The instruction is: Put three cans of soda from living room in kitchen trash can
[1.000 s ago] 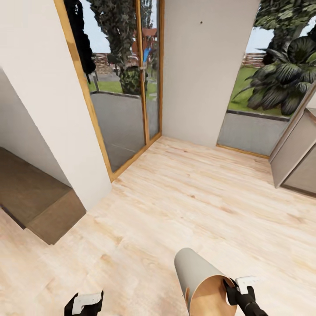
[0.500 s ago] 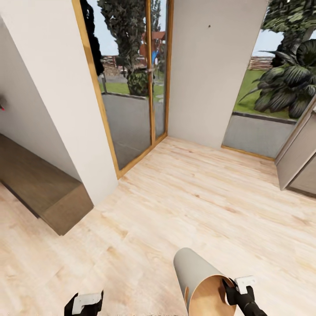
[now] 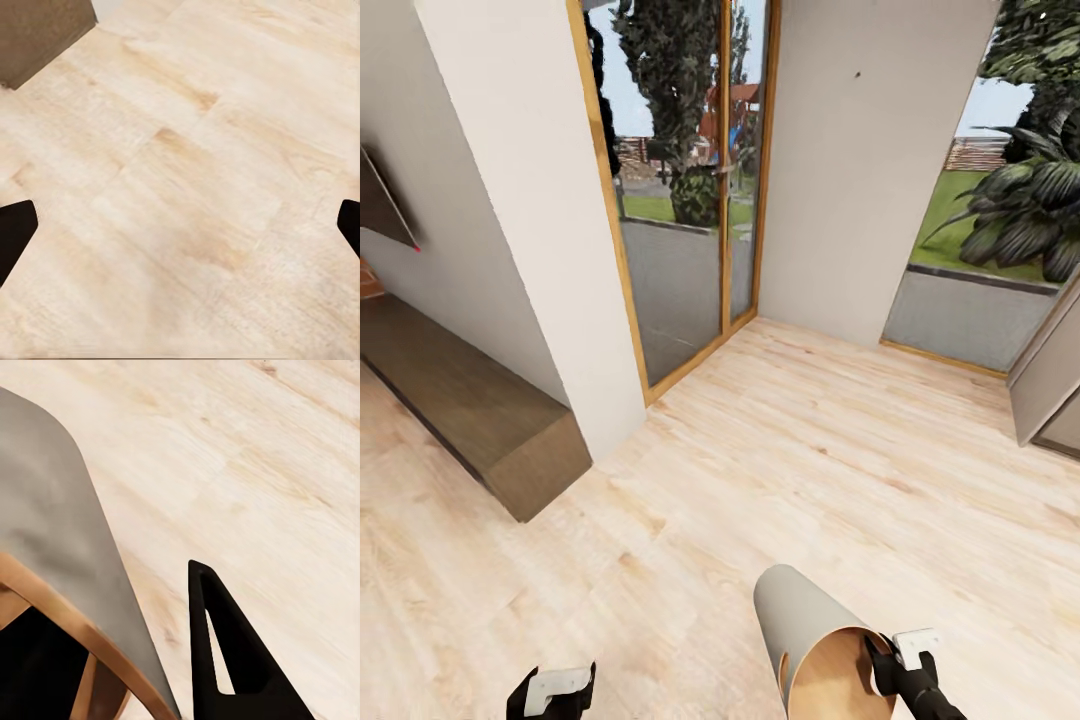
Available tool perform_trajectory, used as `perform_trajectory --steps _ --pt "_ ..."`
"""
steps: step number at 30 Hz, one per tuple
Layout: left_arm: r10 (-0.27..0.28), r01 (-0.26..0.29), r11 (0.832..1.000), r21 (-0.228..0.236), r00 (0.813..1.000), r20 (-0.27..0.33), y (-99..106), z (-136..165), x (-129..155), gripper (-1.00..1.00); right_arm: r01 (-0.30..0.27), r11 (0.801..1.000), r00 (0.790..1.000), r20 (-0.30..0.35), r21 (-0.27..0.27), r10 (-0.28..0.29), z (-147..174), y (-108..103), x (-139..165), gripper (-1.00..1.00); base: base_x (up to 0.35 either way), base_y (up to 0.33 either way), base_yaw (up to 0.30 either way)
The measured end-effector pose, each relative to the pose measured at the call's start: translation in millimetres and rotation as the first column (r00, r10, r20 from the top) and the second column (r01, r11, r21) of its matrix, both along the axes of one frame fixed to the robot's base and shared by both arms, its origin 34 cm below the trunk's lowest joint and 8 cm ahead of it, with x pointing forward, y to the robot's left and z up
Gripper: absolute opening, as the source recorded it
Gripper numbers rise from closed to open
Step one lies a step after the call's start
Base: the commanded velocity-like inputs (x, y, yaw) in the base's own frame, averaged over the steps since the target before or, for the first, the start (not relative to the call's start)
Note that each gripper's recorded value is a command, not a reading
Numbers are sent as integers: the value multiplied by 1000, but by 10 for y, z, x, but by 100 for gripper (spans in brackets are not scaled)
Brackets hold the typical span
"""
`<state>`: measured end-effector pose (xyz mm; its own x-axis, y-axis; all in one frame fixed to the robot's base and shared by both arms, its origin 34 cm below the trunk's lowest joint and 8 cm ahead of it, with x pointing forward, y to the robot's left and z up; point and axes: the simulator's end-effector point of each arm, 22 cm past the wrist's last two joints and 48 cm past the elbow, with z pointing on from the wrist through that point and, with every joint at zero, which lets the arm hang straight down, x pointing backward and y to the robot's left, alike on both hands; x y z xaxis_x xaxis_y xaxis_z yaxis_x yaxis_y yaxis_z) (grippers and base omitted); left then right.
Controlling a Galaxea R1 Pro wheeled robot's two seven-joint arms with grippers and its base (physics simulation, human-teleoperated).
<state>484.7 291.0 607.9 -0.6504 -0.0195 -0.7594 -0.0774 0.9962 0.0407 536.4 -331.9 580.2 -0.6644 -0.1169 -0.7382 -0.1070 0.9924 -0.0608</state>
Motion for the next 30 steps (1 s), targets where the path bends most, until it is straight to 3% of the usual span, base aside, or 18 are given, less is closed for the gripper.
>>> perform_trajectory --steps 11,24,30 --pt "0 0 1000 0 1000 16 -1 55 42 100 1 1000 1000 16 0 -1 62 1 46 -100 -58 0 115" --pt "0 0 1000 0 1000 19 -2 65 49 100 7 1000 1000 19 0 -7 76 -12 58 -100 -1 0 14" --pt "0 0 1000 0 1000 19 -1 68 52 100 1 1000 1000 19 0 -1 76 6 58 -100 0 0 186"
